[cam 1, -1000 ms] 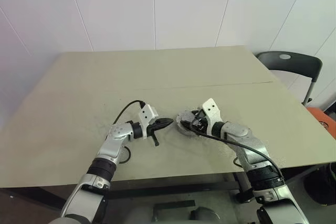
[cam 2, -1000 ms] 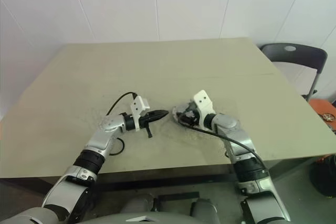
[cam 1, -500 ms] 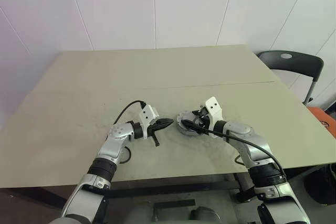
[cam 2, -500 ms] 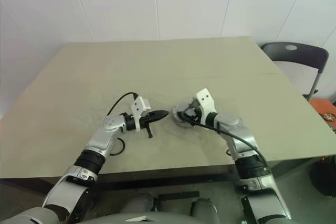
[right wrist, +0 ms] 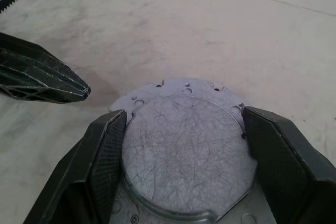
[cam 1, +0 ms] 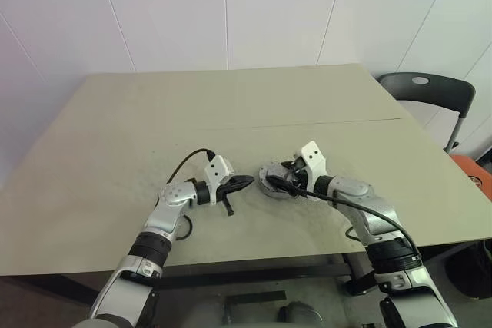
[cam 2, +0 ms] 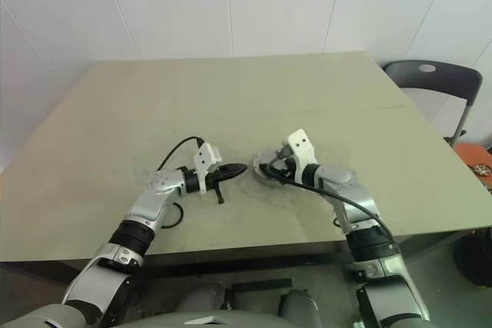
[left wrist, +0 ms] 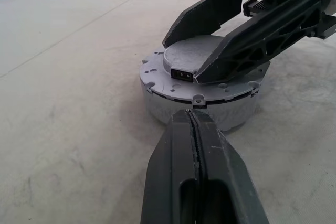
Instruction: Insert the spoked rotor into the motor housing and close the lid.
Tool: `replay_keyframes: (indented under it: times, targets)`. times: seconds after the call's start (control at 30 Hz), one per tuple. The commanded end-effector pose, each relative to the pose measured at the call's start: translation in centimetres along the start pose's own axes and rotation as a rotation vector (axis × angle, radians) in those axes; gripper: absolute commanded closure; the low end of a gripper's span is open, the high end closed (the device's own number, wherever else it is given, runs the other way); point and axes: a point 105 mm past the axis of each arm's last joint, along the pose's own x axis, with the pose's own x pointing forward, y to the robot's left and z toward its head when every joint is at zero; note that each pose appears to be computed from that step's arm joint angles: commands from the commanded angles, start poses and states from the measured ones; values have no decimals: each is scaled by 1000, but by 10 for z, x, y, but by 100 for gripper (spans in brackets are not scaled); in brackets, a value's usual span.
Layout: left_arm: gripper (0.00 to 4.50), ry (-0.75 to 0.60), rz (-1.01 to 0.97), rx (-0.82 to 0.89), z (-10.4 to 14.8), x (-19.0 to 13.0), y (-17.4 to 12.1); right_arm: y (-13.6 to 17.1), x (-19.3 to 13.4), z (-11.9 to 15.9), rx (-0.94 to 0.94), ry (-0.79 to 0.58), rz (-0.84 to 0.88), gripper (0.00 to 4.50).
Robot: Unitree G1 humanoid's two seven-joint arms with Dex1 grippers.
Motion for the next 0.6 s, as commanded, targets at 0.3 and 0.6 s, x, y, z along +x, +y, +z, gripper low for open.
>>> replay_keyframes:
  times: [0.3, 0.6]
  targets:
    - [450, -13, 2, 26, 6, 1, 2, -26, -16, -22, -197, 160, -51, 134]
    - [450, -9, 5, 25, 6, 2, 2, -13, -14, 0, 23, 24, 48, 134]
